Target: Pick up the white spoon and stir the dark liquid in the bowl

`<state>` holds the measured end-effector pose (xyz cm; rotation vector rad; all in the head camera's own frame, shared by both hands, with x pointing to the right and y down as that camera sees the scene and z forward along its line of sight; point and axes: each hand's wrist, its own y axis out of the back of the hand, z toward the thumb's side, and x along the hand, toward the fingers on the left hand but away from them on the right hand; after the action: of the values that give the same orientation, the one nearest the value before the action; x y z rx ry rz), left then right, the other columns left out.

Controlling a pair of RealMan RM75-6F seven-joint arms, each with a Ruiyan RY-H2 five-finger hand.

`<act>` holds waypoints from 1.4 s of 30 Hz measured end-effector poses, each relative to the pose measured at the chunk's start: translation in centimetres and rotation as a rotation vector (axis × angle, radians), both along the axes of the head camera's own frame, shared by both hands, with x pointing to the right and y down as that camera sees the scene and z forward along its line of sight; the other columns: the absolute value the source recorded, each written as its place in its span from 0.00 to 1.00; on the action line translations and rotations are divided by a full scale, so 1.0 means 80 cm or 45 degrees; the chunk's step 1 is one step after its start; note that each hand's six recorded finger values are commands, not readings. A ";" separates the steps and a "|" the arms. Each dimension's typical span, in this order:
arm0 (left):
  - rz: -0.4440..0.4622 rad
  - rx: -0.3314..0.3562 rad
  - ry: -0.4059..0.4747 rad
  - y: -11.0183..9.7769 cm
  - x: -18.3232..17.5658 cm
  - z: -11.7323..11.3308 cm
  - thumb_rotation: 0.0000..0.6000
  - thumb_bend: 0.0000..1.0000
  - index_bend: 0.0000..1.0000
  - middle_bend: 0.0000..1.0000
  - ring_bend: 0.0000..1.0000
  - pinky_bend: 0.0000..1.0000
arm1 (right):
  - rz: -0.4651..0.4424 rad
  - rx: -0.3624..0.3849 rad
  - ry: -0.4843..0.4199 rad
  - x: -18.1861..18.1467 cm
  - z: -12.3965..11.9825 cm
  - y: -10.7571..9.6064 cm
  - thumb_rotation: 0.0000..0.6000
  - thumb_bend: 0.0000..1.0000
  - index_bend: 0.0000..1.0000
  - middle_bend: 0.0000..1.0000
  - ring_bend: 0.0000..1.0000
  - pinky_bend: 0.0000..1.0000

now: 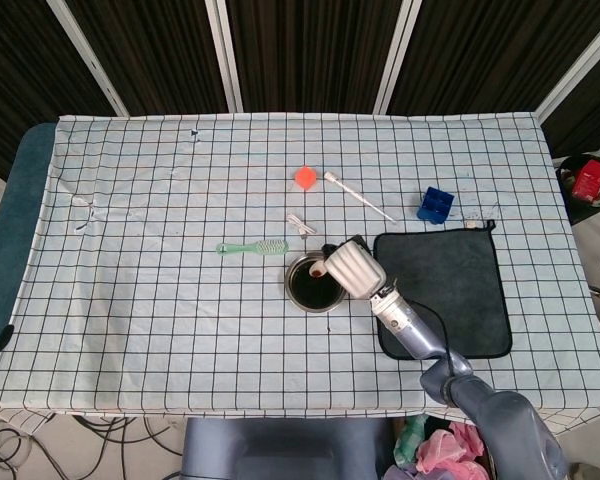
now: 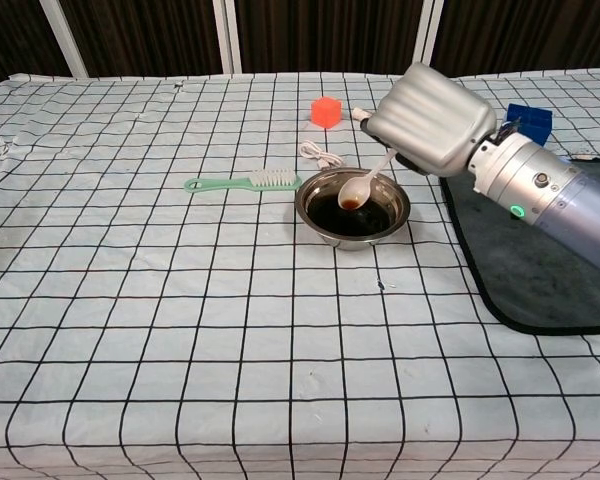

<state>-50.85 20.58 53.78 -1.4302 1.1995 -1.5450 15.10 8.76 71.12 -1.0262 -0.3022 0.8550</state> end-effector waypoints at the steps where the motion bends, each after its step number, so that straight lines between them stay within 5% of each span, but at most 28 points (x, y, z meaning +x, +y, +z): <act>1: 0.000 0.001 0.000 0.000 0.000 0.000 1.00 0.24 0.09 0.05 0.01 0.00 | -0.004 0.005 0.005 0.003 -0.001 -0.001 1.00 0.35 0.67 0.87 1.00 1.00; 13: 0.006 -0.002 -0.001 0.001 0.002 0.000 1.00 0.24 0.09 0.05 0.01 0.00 | -0.108 0.021 -0.007 0.024 -0.022 0.020 1.00 0.35 0.68 0.87 1.00 1.00; 27: 0.002 0.007 0.004 0.002 0.001 -0.003 1.00 0.24 0.09 0.05 0.01 0.00 | -0.174 -0.062 -0.090 -0.005 -0.031 0.062 1.00 0.35 0.68 0.87 1.00 1.00; 42: -0.001 0.011 0.009 0.001 0.000 -0.004 1.00 0.24 0.09 0.05 0.01 0.00 | -0.140 -0.070 -0.091 -0.033 -0.014 0.056 1.00 0.35 0.68 0.87 1.00 1.00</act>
<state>-50.88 20.68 53.42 -1.4305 1.2095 -1.5350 12.45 13.26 70.04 -1.1163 -0.2815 0.7322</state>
